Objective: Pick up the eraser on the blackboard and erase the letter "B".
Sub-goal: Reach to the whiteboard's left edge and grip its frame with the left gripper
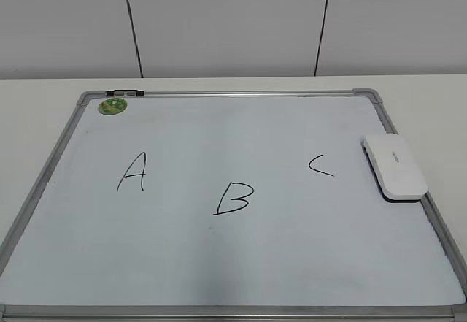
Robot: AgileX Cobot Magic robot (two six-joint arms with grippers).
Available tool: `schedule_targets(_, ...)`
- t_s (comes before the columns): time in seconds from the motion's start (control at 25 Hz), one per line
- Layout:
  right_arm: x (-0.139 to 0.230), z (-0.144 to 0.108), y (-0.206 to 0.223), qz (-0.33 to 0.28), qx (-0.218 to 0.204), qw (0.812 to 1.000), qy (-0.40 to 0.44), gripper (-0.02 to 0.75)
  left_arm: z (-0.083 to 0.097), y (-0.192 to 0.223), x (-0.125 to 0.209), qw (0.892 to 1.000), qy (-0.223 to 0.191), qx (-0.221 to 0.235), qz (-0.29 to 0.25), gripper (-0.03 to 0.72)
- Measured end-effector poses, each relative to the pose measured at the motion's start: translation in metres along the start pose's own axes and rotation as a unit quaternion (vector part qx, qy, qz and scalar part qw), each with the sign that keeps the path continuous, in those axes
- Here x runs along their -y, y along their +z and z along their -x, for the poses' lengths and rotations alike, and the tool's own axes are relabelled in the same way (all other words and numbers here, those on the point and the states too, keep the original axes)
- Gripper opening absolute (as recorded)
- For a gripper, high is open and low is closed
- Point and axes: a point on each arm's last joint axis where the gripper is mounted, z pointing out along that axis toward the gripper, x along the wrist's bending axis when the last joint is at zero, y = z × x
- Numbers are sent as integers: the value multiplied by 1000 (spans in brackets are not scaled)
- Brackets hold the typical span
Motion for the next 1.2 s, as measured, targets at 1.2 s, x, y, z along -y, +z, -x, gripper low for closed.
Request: schedule_targets(1.2,0,0,0,0,0,1000,1,534,8,91,-122,987,48,-39,-145,242)
